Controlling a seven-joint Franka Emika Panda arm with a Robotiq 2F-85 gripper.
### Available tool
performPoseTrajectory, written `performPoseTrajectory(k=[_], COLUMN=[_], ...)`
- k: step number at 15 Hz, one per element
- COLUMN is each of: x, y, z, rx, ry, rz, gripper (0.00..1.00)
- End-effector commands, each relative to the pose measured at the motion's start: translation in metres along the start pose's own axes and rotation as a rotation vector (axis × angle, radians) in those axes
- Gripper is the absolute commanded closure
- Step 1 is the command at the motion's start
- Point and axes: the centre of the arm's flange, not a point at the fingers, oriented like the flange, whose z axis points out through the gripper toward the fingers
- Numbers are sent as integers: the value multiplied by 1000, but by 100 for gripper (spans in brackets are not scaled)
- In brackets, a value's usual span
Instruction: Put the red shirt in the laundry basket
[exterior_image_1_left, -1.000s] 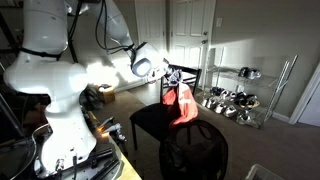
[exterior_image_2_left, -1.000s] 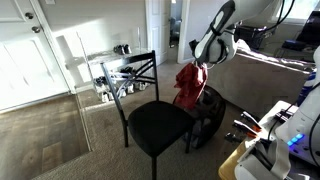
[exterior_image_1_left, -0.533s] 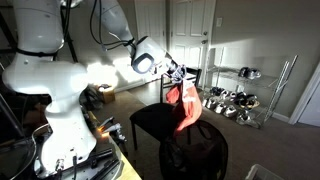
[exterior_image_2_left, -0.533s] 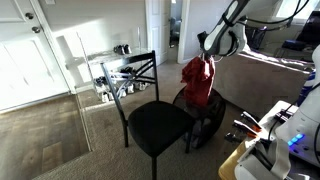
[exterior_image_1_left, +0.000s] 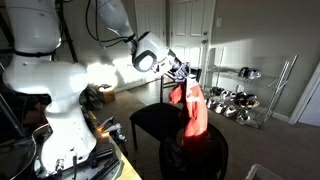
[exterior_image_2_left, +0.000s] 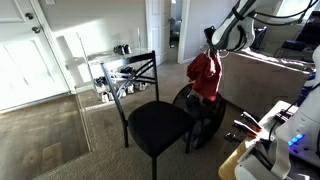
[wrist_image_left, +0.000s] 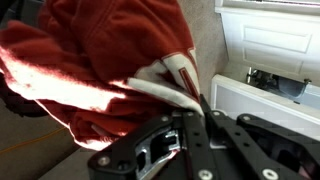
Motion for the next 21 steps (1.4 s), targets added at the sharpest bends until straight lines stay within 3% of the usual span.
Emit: performPoseTrajectory(k=[1, 15, 21], x=[3, -5, 16], y=[51, 82, 84], z=[41, 84, 106], rx=[6, -86, -102], ry=[-47, -72, -42], rz=[19, 78, 141], gripper=[99, 99, 99])
